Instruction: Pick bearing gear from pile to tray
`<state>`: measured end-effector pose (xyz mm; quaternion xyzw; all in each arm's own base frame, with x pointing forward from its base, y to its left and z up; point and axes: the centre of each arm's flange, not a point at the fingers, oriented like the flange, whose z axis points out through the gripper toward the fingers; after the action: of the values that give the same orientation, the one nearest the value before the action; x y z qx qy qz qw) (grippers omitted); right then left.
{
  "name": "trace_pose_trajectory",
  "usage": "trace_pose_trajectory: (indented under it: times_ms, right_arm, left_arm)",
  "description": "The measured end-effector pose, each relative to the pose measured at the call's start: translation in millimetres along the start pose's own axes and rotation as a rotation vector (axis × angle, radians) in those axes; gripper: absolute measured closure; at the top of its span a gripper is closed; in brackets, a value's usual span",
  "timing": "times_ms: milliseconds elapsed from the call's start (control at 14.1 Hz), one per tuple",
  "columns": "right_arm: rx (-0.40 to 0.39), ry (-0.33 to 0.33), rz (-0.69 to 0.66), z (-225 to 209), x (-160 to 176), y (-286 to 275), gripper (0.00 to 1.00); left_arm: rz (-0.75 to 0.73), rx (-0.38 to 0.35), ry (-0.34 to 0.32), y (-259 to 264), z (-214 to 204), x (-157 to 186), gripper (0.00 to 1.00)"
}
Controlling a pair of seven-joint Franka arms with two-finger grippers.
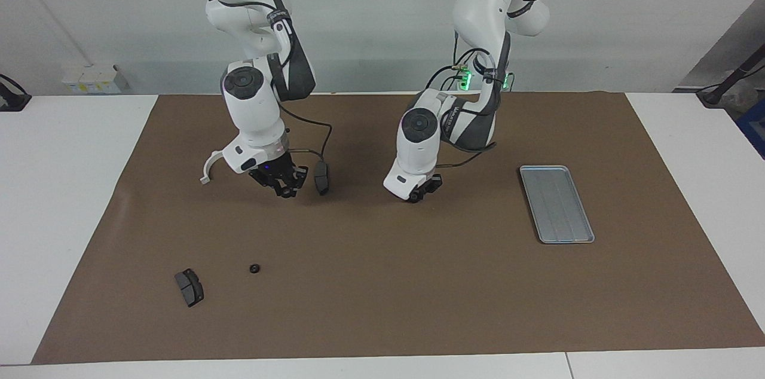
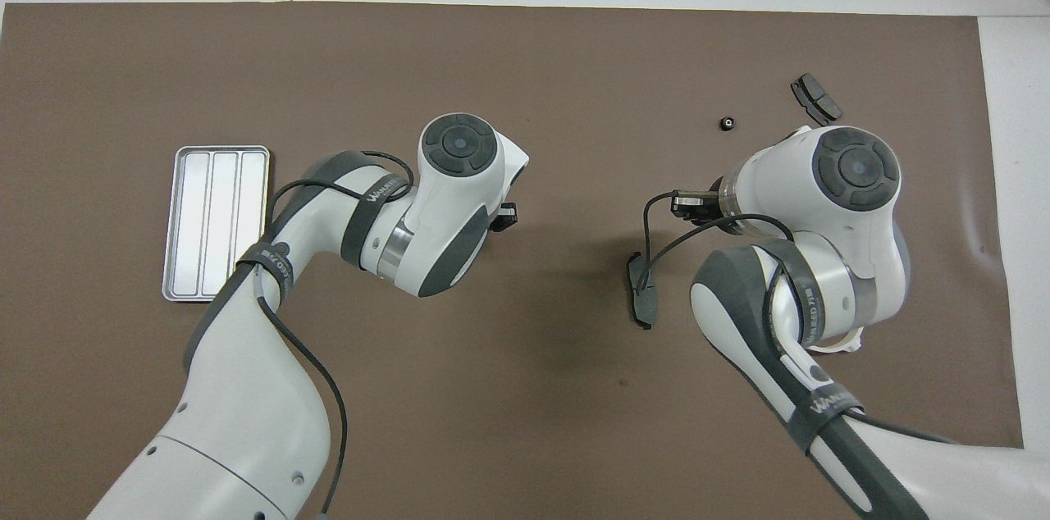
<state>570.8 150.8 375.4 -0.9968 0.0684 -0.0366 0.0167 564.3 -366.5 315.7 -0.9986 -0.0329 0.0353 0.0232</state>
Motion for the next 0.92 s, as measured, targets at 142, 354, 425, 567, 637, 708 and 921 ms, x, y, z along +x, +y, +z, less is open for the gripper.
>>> trace_pose_trajectory:
  times_ms: [142,354,425,567,637,708,921]
  right_arm:
    - [0.007,0.005,0.016,-1,-2,-17,0.65]
    - [0.033,0.027,0.054,4,-16,-71,0.65]
    - [0.048,0.038,0.056,9,-25,-95,0.65]
    - [0.075,0.049,0.059,22,-43,-141,0.65]
    - [0.086,0.050,0.066,28,-49,-163,0.65]
    - [0.095,0.047,0.080,35,-54,-187,0.65]
    - [0.114,0.049,0.133,53,-67,-253,0.65]
  left_arm:
    - [-0.039,-0.025,0.028,-33,-20,29,0.63]
    - [-0.047,-0.044,0.049,-102,-40,68,0.63]
    - [-0.032,-0.047,0.048,-129,-41,80,0.63]
    - [0.023,-0.054,0.038,-186,-39,102,0.63]
    - [0.057,-0.054,0.028,-214,-37,109,0.63]
    - [0.092,-0.054,0.014,-242,-35,115,0.63]
    - [0.177,-0.060,-0.025,-316,-26,124,0.62]
